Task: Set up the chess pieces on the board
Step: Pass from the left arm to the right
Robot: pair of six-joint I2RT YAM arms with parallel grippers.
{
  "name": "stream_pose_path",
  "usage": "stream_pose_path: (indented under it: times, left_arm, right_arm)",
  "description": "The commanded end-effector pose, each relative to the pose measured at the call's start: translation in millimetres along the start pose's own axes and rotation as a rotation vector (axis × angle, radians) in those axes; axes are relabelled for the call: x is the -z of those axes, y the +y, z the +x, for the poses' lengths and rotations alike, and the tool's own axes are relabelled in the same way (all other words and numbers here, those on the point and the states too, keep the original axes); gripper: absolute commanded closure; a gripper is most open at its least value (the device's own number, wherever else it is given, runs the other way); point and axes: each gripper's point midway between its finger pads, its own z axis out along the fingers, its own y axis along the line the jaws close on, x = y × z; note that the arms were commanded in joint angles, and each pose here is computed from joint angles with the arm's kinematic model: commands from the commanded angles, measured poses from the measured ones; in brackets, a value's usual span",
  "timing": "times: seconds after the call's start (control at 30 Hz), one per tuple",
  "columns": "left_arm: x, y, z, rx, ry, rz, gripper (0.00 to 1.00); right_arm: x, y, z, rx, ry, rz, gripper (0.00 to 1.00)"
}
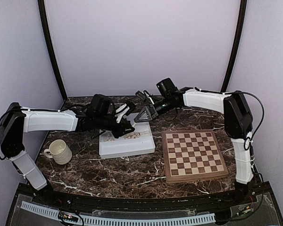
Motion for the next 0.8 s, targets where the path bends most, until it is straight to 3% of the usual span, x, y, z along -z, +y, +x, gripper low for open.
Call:
stream_pose_path:
  times: [0.0,0.1,0.4,0.77]
  left_arm:
    - [5,2,-14,-0.017,-0.027,-0.011,0.91]
    - [4,2,-13,-0.016,-0.023,-0.011,0.90]
    - [4,6,-12,-0.014,-0.015,-0.034,0.90]
    - [-5,24,9,-0.010,0.061,-0.126,0.81]
  right_arm:
    - [-8,5,3,0.007,0.012,-0.019,0.72]
    - [-9,5,4,0.005,0.015,-0.024,0.74]
    - [-8,6,2,0.015,0.012,-0.017,0.97]
    - [23,-11,-29,0.071,-0.045,0.110,1.00]
